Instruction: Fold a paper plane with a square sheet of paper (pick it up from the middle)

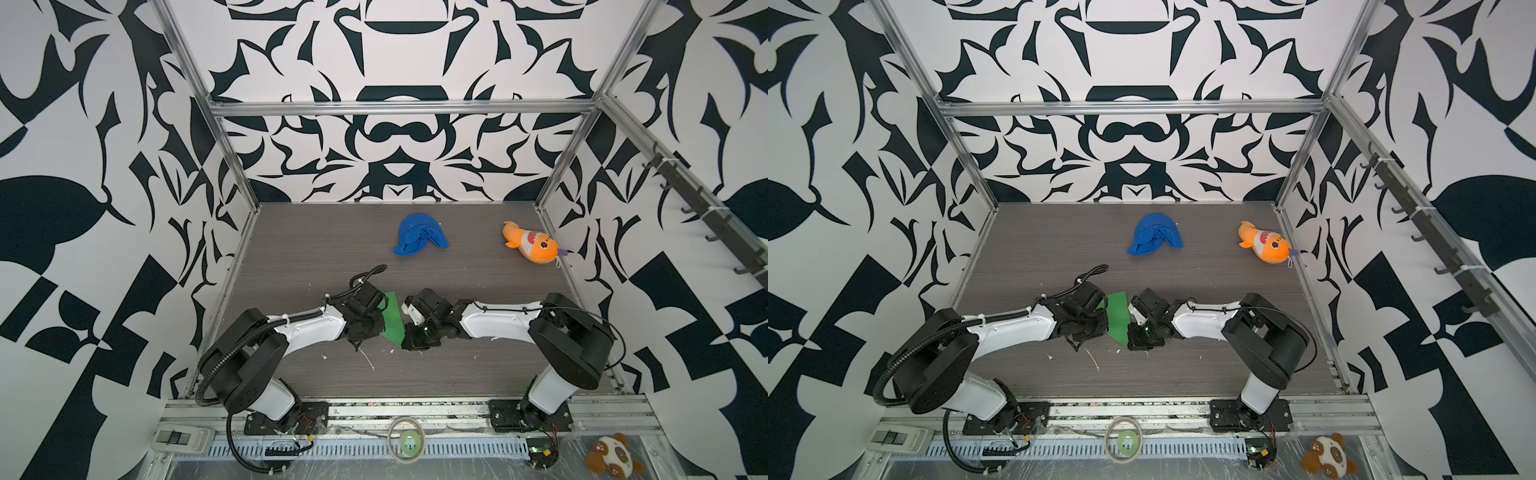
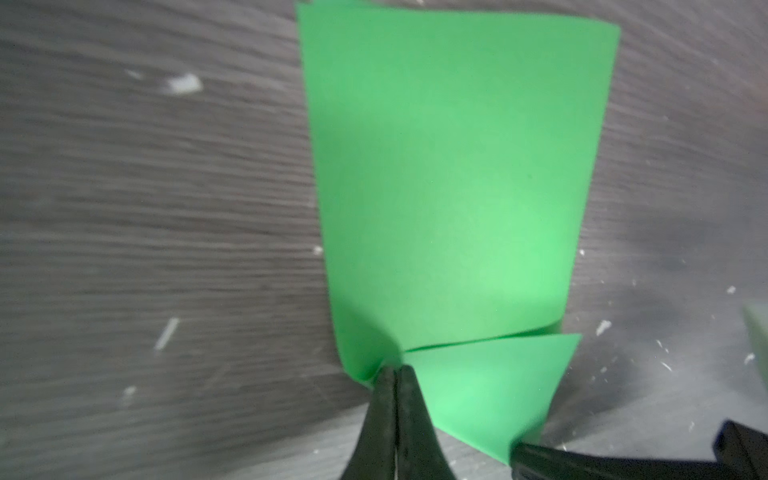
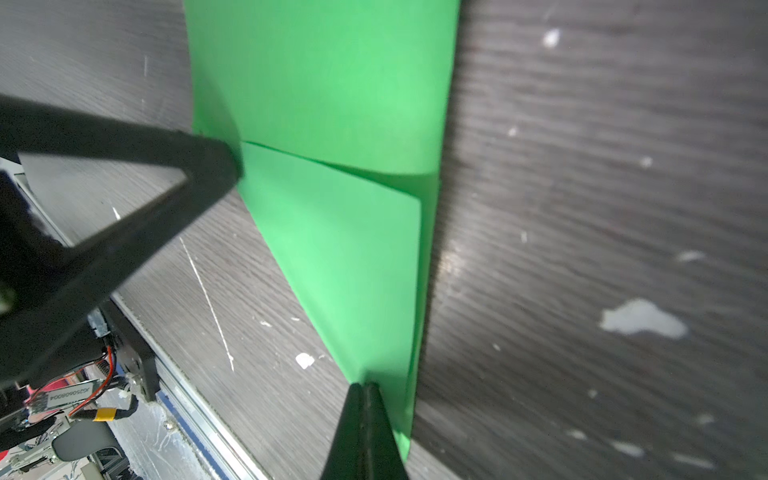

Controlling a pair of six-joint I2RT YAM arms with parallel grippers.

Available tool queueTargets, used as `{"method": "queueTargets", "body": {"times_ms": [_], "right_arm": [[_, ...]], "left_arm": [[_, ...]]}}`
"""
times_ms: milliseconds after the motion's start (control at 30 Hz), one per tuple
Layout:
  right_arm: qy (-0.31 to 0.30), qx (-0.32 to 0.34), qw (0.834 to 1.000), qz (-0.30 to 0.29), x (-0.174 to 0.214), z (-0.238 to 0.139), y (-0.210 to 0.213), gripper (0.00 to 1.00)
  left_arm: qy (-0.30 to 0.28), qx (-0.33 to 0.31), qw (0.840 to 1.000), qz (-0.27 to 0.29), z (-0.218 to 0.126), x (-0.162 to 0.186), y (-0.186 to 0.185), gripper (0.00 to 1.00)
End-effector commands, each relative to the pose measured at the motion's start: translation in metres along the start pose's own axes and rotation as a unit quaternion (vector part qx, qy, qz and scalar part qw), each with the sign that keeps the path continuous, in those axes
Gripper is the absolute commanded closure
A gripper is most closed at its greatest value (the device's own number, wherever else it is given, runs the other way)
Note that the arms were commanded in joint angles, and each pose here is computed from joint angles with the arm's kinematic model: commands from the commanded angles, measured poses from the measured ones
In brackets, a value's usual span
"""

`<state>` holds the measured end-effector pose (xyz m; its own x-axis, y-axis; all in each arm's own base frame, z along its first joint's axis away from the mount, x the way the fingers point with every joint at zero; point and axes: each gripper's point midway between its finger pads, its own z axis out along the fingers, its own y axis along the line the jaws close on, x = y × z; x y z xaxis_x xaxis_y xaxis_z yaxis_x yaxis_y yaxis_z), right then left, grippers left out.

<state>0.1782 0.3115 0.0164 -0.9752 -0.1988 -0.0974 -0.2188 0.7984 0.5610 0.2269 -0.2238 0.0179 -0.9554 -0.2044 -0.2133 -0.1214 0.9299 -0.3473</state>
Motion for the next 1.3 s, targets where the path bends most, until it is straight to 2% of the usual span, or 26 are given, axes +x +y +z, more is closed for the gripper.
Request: {"method": "queueTargets", "body": {"times_ms": [0,200,333,400,533,667,767,900,1267], "right_arm": [[0.042,0.090,0.995,0.022,0.027,0.009,-0.046,1.00],[0.039,0.093,0.995,0.020,0.026,0.007,-0.046,1.00],[0.035,0.087,0.995,0.015,0.024,0.007,-0.044,1.00],[0.033,0.083,0.996,0.007,0.021,0.007,-0.042,1.00],[0.031,0.071,0.996,-0.045,0.009,-0.002,-0.039,1.00],[0.027,0.039,0.992,-0.117,-0.010,-0.017,-0.028,1.00],[0.032,0.018,0.989,-0.146,-0.018,-0.020,-0.018,1.00],[0.040,-0.003,0.986,-0.160,-0.022,-0.019,-0.008,1.00],[0.042,-0.005,0.991,-0.124,-0.029,-0.016,-0.012,1.00]], "left_arm": [[0.013,-0.133,0.991,0.003,-0.005,0.008,0.060,0.94],[0.012,-0.160,0.987,0.005,-0.009,0.006,0.069,0.94],[-0.011,-0.147,0.989,0.011,-0.023,-0.009,0.056,0.94],[-0.028,-0.116,0.993,0.017,-0.034,-0.019,0.039,0.93],[-0.049,0.003,0.999,0.023,-0.048,-0.026,-0.007,0.90],[-0.056,0.093,0.994,0.026,-0.050,-0.024,-0.041,0.87],[-0.045,0.140,0.989,0.020,-0.042,-0.020,-0.057,0.86],[-0.024,0.132,0.991,0.022,-0.023,-0.015,-0.059,0.87],[0.023,0.088,0.995,0.031,0.005,0.004,-0.040,0.91]]}}
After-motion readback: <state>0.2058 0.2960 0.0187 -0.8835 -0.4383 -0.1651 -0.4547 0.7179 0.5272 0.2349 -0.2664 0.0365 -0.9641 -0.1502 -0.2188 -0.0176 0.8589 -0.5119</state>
